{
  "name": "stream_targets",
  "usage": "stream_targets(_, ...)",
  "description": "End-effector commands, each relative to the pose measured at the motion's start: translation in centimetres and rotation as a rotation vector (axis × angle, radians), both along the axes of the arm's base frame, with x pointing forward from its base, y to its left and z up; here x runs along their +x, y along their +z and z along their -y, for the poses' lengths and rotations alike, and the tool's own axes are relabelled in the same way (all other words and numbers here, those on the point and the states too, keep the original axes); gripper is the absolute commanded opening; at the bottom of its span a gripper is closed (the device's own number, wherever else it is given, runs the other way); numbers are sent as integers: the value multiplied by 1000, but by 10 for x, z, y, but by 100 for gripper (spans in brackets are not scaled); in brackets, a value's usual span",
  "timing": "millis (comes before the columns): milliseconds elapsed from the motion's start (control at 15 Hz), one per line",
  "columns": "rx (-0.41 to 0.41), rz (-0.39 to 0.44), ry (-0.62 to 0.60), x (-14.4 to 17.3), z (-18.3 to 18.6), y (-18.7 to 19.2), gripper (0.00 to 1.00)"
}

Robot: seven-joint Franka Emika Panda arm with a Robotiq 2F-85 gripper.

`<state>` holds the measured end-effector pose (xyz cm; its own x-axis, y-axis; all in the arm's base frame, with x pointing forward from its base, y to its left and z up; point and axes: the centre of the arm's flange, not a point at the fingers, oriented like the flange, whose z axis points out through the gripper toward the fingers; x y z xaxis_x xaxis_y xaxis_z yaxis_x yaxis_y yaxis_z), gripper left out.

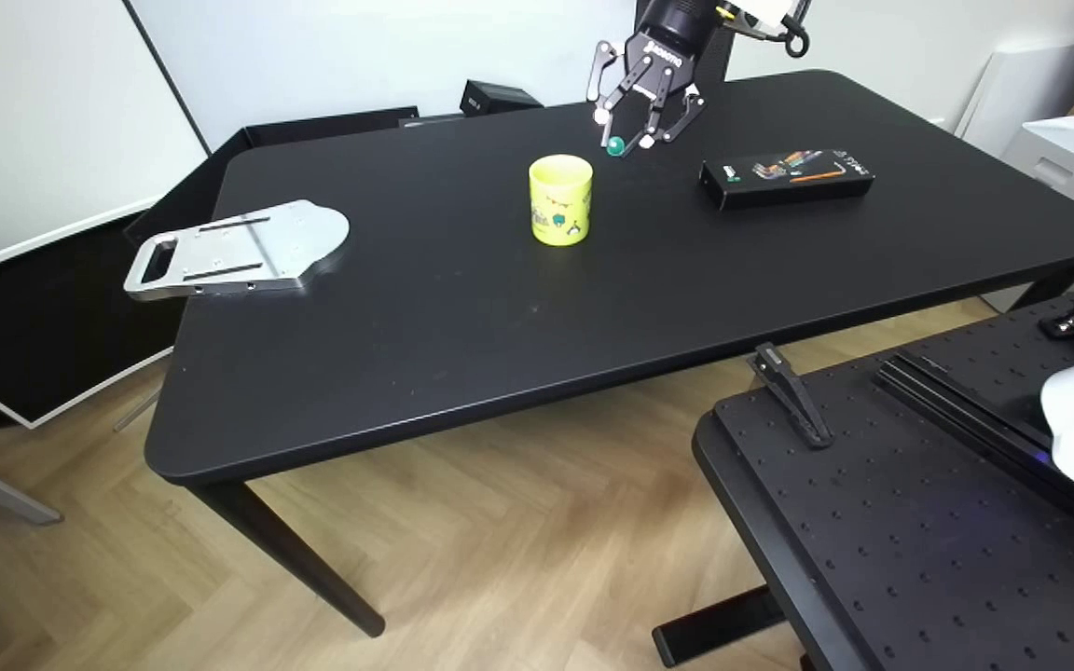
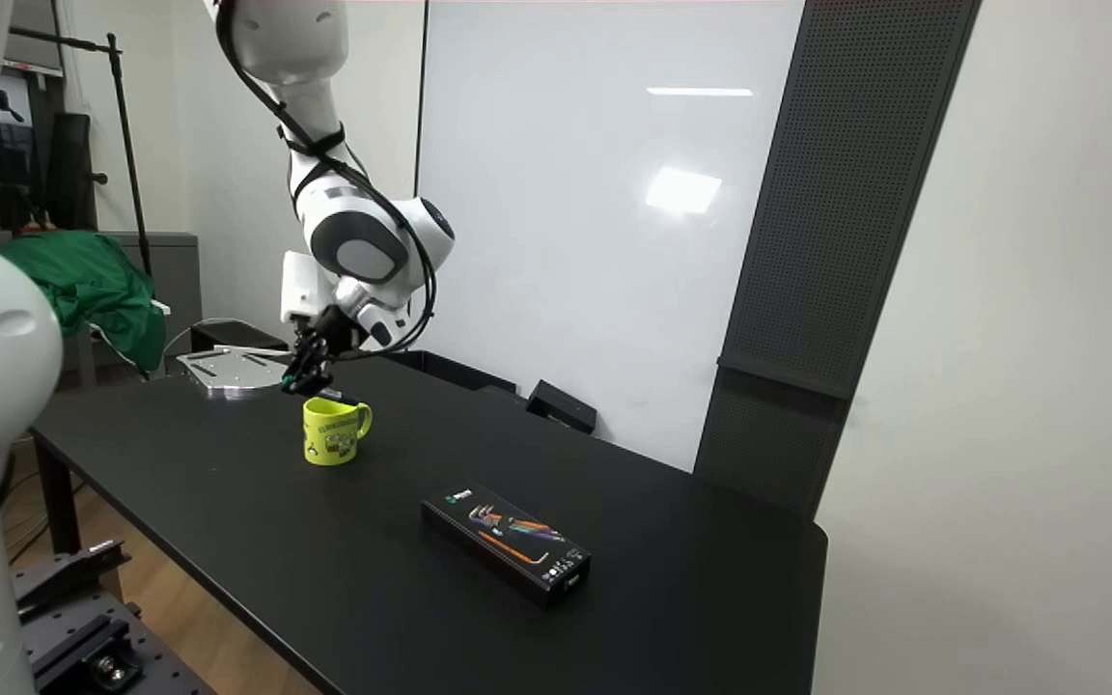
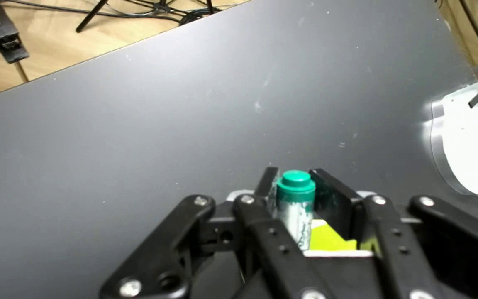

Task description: Put the marker in the green cup

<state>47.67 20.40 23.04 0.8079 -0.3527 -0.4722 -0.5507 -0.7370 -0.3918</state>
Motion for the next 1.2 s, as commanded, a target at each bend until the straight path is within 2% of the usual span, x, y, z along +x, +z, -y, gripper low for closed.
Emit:
stream_targets(0,65,-66,-75,20,-25,-9,7)
stream_targets(467,121,-94,-96,32,-57,-25,7)
stream_targets(867,122,-122,-109,38,-52,-51,7)
stream_targets(933,115,-122,-103,39,-51,-53,52)
stream_targets(1000,111,-119,-104,39,-51,-54,53)
stream_targets(1133,109,-108,-103,39,-52,-50,65)
